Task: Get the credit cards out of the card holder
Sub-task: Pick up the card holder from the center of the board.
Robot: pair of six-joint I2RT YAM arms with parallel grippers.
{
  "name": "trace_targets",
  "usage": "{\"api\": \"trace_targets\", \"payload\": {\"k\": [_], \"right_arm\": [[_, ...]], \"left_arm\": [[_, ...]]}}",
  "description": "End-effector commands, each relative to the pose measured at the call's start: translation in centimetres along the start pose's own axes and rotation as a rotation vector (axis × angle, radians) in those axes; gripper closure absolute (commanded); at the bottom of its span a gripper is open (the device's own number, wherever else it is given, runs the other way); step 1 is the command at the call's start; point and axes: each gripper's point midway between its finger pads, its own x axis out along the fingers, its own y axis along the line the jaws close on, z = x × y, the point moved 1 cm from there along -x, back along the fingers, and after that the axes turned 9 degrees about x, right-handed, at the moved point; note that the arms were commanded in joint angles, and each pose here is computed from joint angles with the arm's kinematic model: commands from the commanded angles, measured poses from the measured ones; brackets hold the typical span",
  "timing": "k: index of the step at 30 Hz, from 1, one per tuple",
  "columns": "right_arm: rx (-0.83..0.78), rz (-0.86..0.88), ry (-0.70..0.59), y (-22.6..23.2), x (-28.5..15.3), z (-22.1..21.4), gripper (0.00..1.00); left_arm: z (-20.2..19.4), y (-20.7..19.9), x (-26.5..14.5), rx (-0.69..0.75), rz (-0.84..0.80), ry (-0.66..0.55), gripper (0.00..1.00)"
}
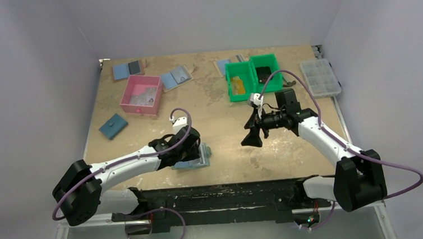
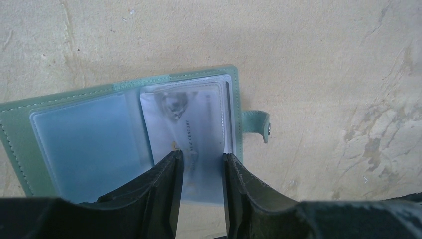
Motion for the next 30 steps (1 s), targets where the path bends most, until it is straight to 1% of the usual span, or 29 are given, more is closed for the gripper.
{"api": "trace_targets", "payload": {"k": [1,8,16,19,22,26,28,30], "right_arm": [[-0.027,0.017,-0.022,0.5,-0.1,1.5,0.08],[-0.025,0.019,-0.021,0.5,0.0,1.4,0.08],[-0.016,0.091,0.021,1.7,1.6,0.7,0.08],[-0.021,0.180,0.037,3.3,2.8,0.4,0.09],[-0.022,0.237,0.052,5.0,5.0,0.7,0.12],[-0.004,0.237,0.033,6.4,8.5,2.2,0.13],[0.025,0.225,0.010,6.5,9.9,2.9,0.14],[0.090,0.201,-0.012,6.3,11.0,3.7,0.15]], "left_arm": [[1.3,-0.3,-0.8,-0.030,-0.063,-0.053,0.64],[1.0,0.8,-0.8,-0.064,-0.069,-0.050,0.67],[1.4,-0.7,-0.8,-0.107,-0.204,-0.073,0.70],[1.3,-0.9,-0.6,-0.114,-0.223,-0.070,0.70],[1.1,-1.0,-0.4,-0.124,-0.234,-0.065,0.70],[1.0,-1.0,0.1,-0.141,-0.235,-0.062,0.71],[1.1,-1.1,0.3,-0.163,-0.245,-0.069,0.71],[1.1,-1.4,0.4,-0.187,-0.259,-0.076,0.71]]}}
